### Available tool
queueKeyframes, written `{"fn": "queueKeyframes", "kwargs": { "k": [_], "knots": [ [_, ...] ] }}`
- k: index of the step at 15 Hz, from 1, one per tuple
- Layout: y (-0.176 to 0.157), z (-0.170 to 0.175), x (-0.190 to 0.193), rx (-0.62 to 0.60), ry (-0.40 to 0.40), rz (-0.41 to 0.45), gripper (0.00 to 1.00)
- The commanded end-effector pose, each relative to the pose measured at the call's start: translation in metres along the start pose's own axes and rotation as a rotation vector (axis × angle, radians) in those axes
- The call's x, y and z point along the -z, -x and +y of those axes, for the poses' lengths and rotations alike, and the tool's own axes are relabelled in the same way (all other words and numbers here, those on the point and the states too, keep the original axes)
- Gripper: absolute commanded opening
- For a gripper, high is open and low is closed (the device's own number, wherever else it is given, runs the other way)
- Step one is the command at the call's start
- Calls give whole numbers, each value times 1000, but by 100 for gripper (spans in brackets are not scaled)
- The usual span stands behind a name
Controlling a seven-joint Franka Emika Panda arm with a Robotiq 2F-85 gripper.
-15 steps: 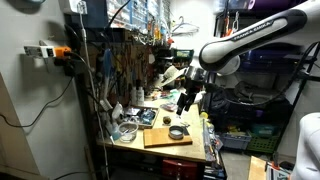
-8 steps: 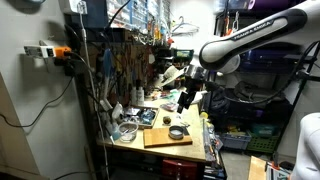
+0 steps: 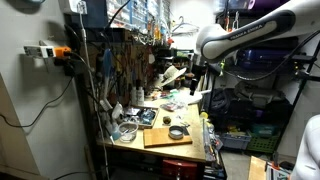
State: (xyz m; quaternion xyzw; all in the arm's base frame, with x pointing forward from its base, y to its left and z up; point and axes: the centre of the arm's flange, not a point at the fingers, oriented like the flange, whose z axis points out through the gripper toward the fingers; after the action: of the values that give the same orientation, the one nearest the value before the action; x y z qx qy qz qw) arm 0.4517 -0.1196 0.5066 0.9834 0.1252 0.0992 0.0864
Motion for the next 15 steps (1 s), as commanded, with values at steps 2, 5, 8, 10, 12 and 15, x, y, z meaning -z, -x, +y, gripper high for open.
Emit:
{"fn": "queueKeyframes", "kwargs": {
  "k": [2,5,8,10,12,15],
  "knots": [
    [-42,71,-2,132,200,-82,100],
    [-59,114,-9,183,335,-143,100],
    [-73,148,-31,281,377,-156,100],
    [-58,129,-21,247,349,-138,100],
    [-65,142,-39,278,352,-144,100],
    [-70,146,-45,287,355,-149,100]
  ]
}}
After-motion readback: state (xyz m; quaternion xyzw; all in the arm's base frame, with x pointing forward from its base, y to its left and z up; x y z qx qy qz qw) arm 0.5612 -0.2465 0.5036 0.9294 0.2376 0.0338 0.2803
